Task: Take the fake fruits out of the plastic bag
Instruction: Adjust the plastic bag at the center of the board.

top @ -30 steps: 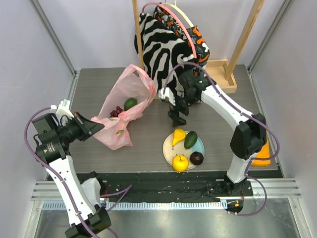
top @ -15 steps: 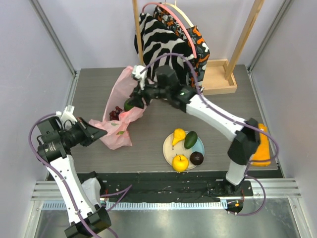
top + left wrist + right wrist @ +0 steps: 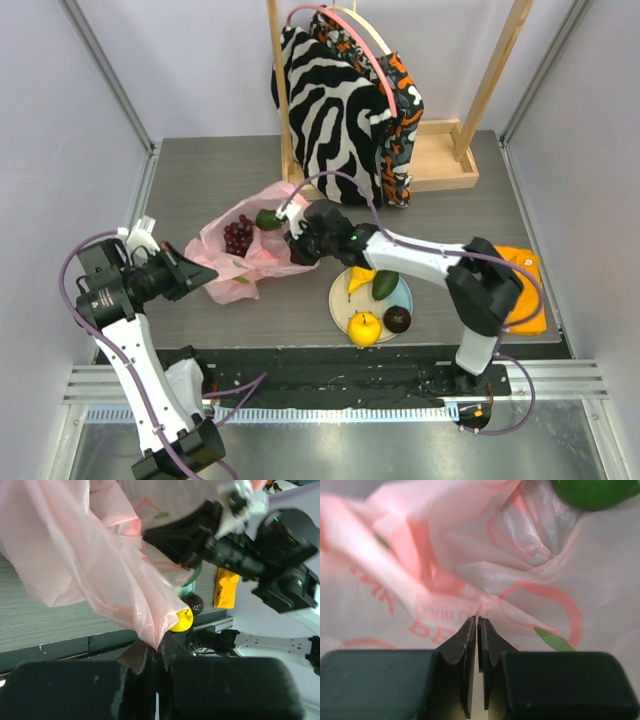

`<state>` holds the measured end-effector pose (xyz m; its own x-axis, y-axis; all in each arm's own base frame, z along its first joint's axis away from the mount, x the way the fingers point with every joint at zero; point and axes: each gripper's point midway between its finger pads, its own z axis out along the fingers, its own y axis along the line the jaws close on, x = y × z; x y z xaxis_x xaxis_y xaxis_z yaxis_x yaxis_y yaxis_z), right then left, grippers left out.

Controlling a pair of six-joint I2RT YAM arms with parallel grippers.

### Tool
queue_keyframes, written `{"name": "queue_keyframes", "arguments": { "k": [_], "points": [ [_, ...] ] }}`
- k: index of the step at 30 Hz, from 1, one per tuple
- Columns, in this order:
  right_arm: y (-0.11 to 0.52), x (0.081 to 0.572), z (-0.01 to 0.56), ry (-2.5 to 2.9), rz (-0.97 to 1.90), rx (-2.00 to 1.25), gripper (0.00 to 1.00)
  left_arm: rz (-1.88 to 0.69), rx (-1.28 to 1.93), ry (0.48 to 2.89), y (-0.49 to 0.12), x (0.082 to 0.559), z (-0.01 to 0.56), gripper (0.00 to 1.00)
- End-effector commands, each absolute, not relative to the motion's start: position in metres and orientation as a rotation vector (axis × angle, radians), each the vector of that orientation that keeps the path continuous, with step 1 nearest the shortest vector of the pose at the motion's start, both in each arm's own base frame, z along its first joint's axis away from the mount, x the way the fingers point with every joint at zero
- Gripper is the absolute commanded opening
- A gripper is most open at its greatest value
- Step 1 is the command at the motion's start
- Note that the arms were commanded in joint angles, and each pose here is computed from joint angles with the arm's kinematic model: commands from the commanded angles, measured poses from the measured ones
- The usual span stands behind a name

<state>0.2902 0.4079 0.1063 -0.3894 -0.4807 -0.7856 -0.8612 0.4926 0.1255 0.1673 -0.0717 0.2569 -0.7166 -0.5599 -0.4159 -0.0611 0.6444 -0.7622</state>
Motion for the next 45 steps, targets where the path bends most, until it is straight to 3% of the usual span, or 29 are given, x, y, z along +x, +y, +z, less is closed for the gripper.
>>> {"name": "queue_keyframes", "arguments": {
  "k": [1, 5, 6, 9, 10, 15, 25, 29, 34, 39, 45],
  "points": [
    [0.399, 0.263, 0.160, 1.854, 0.696, -1.106, 0.14, -0.998, -0.530, 2.255, -0.071, 0.162, 0.246, 0.00],
    [0.402, 0.264, 0.171, 1.839, 0.708, -1.078, 0.15, -1.058, -0.596, 2.345, -0.079, 0.146, 0.233, 0.00],
    [0.406, 0.268, 0.178, 1.828, 0.712, -1.060, 0.19, -1.055, -0.597, 2.359, -0.080, 0.143, 0.231, 0.00],
    [0.424, 0.287, 0.196, 1.806, 0.719, -0.989, 0.43, -1.066, -0.596, 2.383, -0.086, 0.132, 0.233, 0.00],
    [0.428, 0.297, 0.188, 1.830, 0.684, -0.961, 0.61, -1.090, -0.594, 2.388, -0.088, 0.130, 0.234, 0.00],
    [0.440, 0.329, 0.176, 1.877, 0.626, -0.865, 0.79, -1.014, -0.554, 2.436, -0.088, 0.121, 0.225, 0.00],
    [0.433, 0.379, 0.168, 1.983, 0.547, -0.521, 0.76, -1.081, -0.418, 2.378, -0.106, 0.107, 0.225, 0.00],
    [0.427, 0.378, 0.201, 1.974, 0.613, -0.577, 0.73, -1.199, -0.257, 2.362, -0.124, 0.090, 0.234, 0.00],
    [0.417, 0.343, 0.215, 2.029, 0.723, -0.789, 0.73, -1.270, -0.255, 2.359, -0.130, 0.089, 0.228, 0.00],
    [0.412, 0.336, 0.216, 2.098, 0.846, -0.734, 0.72, -1.249, -0.237, 2.341, -0.131, 0.085, 0.223, 0.00],
    [0.440, 0.364, 0.205, 2.147, 0.910, -0.572, 0.68, -1.284, -0.197, 2.298, -0.137, 0.079, 0.227, 0.00]
  ]
}}
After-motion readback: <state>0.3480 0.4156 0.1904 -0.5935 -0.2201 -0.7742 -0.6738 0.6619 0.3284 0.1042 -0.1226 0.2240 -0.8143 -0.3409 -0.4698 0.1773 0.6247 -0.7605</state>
